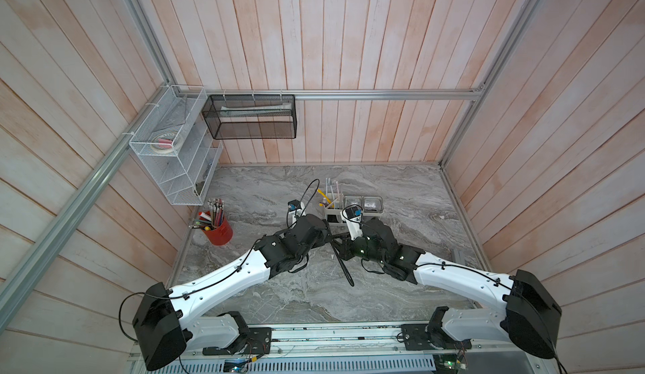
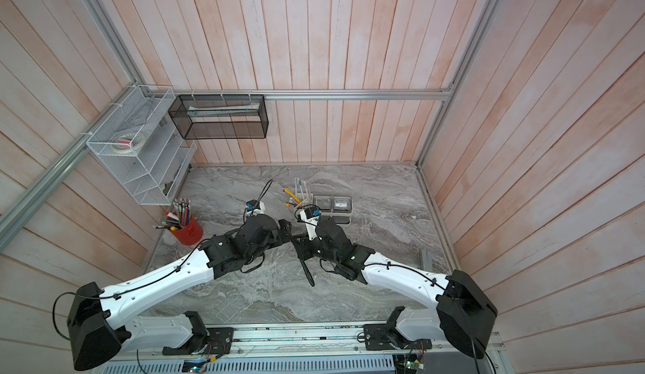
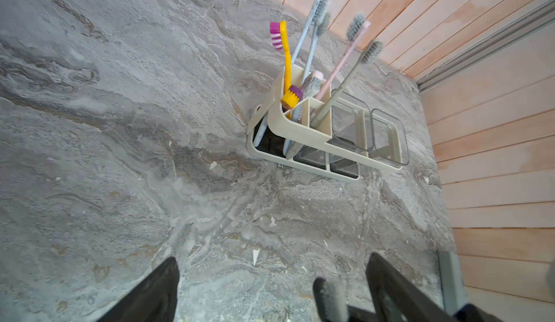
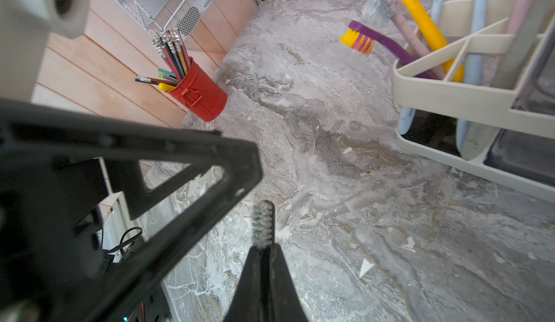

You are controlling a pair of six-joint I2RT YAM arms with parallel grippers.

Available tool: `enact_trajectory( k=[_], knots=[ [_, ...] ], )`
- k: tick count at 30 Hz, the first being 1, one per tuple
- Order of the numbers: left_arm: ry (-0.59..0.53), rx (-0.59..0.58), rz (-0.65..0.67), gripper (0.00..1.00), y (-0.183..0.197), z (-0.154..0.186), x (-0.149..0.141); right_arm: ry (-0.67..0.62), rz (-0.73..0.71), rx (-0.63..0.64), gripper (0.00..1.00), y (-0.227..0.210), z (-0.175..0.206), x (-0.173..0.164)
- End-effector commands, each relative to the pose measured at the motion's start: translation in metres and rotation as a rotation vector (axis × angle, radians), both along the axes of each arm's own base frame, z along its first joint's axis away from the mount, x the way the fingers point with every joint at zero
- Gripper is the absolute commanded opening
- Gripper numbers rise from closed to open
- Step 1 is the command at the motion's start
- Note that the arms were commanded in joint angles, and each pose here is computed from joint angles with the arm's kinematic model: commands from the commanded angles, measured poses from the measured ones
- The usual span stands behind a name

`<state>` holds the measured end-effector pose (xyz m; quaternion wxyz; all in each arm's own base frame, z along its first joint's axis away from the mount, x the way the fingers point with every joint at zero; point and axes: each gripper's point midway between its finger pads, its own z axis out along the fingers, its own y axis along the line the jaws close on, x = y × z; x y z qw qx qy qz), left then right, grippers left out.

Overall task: Place the toothbrush into the toothbrush holder
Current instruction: Pick up the toothbrush from the center of the board.

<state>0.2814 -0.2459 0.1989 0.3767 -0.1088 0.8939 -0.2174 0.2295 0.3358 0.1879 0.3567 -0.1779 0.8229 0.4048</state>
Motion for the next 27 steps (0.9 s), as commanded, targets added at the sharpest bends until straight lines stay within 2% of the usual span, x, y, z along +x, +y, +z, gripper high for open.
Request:
enact_trajectory(
  k=[1,7,12,15,19,24,27],
  knots=[
    [0.016,-0.103,0.009,0.95,-0.016,0.011,0.003,-0.009,0.061,0.027,0.05,0.008,0.004,-0.012],
    [0.046,-0.155,-0.002,0.81,-0.026,0.006,0.002,-0.010,0.073,0.028,0.04,0.011,0.004,-0.015],
    [0.081,-0.205,0.019,0.58,-0.025,-0.003,-0.002,-0.025,0.051,0.042,0.04,0.007,0.009,-0.013],
    [0.093,-0.259,0.032,0.56,-0.023,-0.004,-0.006,-0.019,0.051,0.040,0.03,0.009,0.007,-0.012],
    [0.103,-0.268,0.045,0.56,-0.020,-0.006,-0.008,-0.017,0.040,0.052,0.02,0.008,0.008,-0.012],
    [0.124,-0.282,0.059,0.49,-0.019,-0.012,-0.011,-0.015,0.037,0.070,0.02,0.008,0.010,-0.012],
    [0.126,-0.310,0.067,0.41,-0.019,-0.012,-0.011,-0.010,0.042,0.070,0.01,0.010,0.008,-0.013]
  ],
)
